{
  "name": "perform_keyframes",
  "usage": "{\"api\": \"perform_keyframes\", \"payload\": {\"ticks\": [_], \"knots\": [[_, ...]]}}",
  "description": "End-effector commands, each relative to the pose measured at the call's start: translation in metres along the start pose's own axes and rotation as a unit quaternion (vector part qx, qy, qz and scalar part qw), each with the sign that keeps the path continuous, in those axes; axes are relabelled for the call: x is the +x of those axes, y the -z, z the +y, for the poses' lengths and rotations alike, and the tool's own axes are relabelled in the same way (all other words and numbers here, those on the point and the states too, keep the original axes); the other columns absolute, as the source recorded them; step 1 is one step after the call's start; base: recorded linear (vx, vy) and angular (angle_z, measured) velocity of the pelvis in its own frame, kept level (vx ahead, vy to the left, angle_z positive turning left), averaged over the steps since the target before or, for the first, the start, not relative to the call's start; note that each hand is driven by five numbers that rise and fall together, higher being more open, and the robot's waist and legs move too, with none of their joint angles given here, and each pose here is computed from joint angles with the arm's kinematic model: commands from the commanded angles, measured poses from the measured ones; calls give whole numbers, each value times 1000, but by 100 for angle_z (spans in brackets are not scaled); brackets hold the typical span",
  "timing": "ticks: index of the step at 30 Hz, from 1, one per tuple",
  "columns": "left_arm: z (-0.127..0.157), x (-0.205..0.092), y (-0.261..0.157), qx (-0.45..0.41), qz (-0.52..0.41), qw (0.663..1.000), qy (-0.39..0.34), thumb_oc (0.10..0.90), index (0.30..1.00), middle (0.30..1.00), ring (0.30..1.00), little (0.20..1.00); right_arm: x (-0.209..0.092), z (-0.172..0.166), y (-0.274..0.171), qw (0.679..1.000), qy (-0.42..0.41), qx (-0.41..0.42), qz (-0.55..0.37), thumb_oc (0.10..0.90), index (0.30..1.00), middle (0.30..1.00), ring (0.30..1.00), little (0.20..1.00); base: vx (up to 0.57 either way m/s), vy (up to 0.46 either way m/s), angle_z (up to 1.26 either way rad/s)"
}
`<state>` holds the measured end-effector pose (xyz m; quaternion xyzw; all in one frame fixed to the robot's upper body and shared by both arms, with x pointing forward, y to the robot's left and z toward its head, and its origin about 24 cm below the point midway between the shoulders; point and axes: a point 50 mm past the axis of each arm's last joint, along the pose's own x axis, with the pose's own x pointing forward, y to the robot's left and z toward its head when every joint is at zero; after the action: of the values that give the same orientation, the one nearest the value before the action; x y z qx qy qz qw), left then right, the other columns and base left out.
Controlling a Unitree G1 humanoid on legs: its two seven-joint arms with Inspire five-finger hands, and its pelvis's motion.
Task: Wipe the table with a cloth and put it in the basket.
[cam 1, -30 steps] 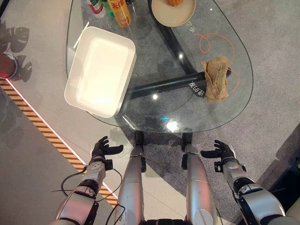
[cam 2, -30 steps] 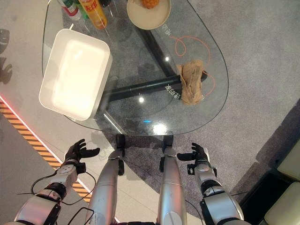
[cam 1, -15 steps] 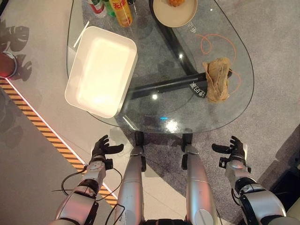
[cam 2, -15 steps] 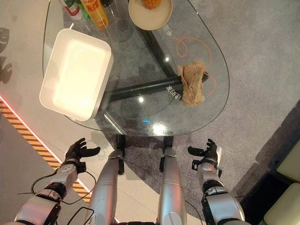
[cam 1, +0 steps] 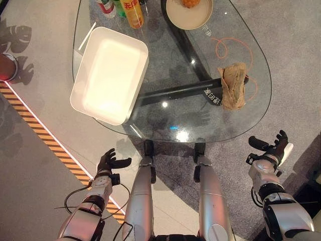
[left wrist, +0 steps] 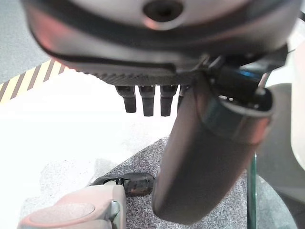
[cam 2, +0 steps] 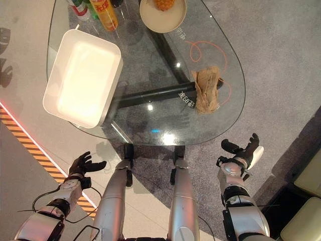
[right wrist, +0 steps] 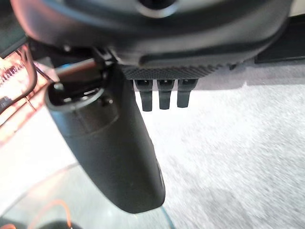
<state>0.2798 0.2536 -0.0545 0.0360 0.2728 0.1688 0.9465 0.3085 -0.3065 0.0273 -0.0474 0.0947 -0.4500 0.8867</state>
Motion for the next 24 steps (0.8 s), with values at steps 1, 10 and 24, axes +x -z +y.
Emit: {"api": "perform_keyframes", "payload": {"ticks": [1,10,24], "knots": [[33,-4,12,8,7,999,-47,800,900,900,900,900,22,-45,-27,991,115,45,-56,800,900,900,900,900,0,0,0],[27,-4,11,4,7,999,-45,800,900,900,900,900,14,-34,-84,966,155,117,-169,800,900,900,900,900,-1,16,1],[15,-4,11,-4,8,999,-32,800,900,900,900,900,-15,-6,-163,927,87,179,-318,800,900,900,900,900,0,28,0]]}}
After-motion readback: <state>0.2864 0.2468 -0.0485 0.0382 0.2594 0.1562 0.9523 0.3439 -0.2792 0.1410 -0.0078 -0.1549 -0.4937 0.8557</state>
